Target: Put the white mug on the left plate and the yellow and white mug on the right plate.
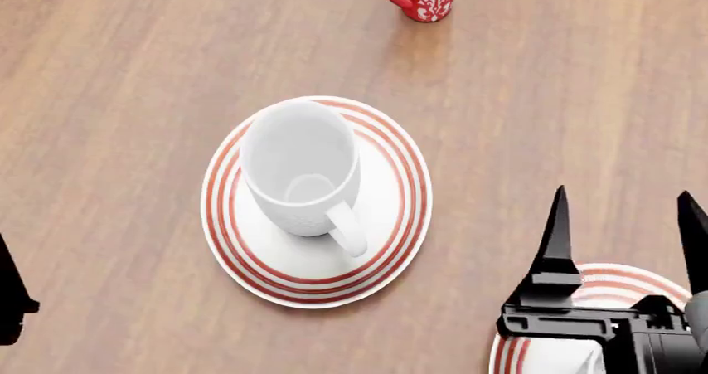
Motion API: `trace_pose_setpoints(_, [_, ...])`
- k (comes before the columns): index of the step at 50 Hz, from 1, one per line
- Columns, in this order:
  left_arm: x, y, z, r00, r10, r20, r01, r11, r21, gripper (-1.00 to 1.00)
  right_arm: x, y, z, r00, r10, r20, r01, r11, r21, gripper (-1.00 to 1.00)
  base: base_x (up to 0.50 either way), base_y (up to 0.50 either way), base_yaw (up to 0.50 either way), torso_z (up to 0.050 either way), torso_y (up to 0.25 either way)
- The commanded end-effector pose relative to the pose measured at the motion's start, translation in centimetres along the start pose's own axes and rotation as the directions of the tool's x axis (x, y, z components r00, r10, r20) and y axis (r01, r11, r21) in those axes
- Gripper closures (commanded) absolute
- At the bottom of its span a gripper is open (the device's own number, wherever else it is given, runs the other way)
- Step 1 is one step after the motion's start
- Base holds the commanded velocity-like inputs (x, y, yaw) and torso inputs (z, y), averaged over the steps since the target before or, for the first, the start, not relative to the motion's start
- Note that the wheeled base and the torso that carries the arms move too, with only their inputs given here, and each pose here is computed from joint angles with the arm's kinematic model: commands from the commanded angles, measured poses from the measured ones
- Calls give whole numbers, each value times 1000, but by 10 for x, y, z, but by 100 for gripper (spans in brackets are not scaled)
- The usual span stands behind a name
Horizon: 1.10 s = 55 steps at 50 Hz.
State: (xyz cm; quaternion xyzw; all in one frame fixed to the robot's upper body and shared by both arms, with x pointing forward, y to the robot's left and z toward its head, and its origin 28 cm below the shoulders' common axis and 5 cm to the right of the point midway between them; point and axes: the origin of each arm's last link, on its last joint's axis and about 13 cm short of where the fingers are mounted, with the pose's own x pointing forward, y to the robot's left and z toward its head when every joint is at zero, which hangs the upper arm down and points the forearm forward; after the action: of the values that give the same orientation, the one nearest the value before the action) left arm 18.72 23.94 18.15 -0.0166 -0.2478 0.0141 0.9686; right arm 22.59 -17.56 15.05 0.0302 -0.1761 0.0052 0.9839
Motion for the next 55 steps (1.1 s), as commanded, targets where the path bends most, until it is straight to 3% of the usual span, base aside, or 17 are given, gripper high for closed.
trace_pose_setpoints(1, [60,-11,-2,996,-62,-71,70,992,107,-100,48,15,-20,999,24,-34,-24,1000,-3,-100,0,0,0,0,0])
trace_pose_setpoints(7, [86,-16,2,993,-79,-84,87,991,99,-100,65,26,-11,999,37,8,-38,999,14,-100,0,0,0,0,0])
trace_pose_setpoints(12, [92,-16,26,996,-84,-32,86,992,93,-100,60,29,14,995,49,85,-52,998,29,-100,0,0,0,0,2])
trace_pose_setpoints(25, [85,-16,100,982,-87,165,78,995,61,-100,8,33,79,959,86,271,-104,993,52,-100,0,0,0,0,0])
trace_pose_setpoints(33, [64,-16,137,940,-78,332,72,997,31,-100,-20,46,117,903,160,399,-185,983,24,-100,0,0,0,0,0])
trace_pose_setpoints(45, [64,-12,140,938,-81,336,80,997,16,-100,-24,48,120,880,168,444,-199,980,24,-100,0,0,0,0,0])
trace_pose_setpoints(55, [64,-13,139,939,-77,335,77,997,13,-100,-28,45,113,886,167,433,-190,982,10,-100,0,0,0,0,0])
